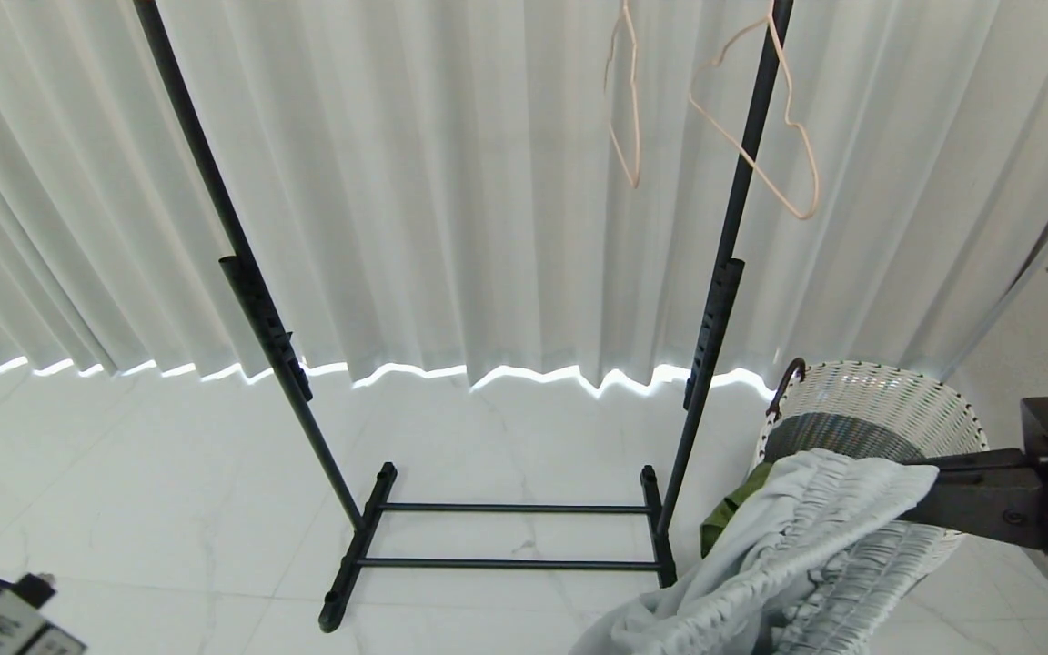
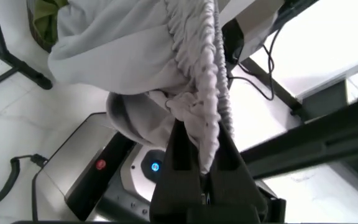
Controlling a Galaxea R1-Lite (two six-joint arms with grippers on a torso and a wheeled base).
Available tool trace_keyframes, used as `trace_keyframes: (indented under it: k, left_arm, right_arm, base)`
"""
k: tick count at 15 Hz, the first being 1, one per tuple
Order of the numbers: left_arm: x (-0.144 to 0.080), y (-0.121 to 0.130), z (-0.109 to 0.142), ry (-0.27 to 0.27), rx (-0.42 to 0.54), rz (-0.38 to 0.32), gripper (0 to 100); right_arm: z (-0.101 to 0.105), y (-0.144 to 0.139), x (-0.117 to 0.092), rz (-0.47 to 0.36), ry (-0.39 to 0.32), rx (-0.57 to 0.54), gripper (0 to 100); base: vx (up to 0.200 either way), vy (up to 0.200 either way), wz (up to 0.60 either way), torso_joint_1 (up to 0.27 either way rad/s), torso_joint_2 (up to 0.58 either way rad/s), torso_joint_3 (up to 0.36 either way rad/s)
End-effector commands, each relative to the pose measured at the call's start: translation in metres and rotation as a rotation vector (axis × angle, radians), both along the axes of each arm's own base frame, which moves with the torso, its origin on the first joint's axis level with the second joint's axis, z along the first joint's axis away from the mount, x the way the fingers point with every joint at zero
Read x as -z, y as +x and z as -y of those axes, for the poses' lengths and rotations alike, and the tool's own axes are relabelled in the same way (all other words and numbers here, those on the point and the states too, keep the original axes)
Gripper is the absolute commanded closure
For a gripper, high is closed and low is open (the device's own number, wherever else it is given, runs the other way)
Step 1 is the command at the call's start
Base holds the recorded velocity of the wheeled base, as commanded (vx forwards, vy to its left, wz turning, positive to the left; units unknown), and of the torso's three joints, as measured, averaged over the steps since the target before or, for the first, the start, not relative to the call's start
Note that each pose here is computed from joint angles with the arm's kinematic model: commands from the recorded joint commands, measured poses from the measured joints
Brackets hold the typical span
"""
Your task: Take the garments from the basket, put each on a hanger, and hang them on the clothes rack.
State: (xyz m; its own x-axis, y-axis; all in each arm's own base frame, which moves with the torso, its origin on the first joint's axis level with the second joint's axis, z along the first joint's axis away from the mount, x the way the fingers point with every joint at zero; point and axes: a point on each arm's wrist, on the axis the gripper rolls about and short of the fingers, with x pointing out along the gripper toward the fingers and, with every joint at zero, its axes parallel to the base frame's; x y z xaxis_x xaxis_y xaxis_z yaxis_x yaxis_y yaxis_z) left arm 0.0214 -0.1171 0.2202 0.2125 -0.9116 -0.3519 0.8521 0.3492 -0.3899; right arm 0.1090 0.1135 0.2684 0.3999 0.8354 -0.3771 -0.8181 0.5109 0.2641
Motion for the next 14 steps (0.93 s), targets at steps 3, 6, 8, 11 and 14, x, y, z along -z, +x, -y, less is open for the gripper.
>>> trace_keyframes:
  k: [3, 6, 8, 11, 14]
  left_arm:
    - [-0.015, -0.005, -0.028, -0.072, -0.003, 0.012, 100]
    - [-0.028, -0.005, -0.029, -0.11, -0.002, 0.019, 100]
    - [-0.027, -0.005, -0.03, -0.102, -0.009, 0.019, 100]
    - [-0.012, 0.008, -0.031, 0.045, -0.164, 0.108, 100]
    - [-0.013, 0.043, -0.02, 0.205, -0.383, 0.237, 100]
  right_arm:
    - [-0.017, 0.015, 0.009, -0.023, -0.02, -0.005, 100]
    - [-0.022, 0.02, 0.011, -0.017, -0.016, 0.001, 100]
    - [-0.023, 0.022, 0.013, -0.006, -0.011, 0.007, 100]
    - [-0.021, 0.023, 0.017, 0.023, -0.045, 0.102, 100]
    - [-0.016, 0.021, 0.014, 0.074, -0.061, 0.208, 100]
  base:
    - [0.0, 0.0, 0.0, 0.0, 0.0, 0.0]
    - [0.0, 0.0, 0.0, 0.0, 0.0, 0.0]
    - [0.0, 0.0, 0.0, 0.0, 0.0, 0.0]
    - [0.0, 0.0, 0.0, 0.0, 0.0, 0.0]
    - [0.0, 0.0, 0.0, 0.0, 0.0, 0.0]
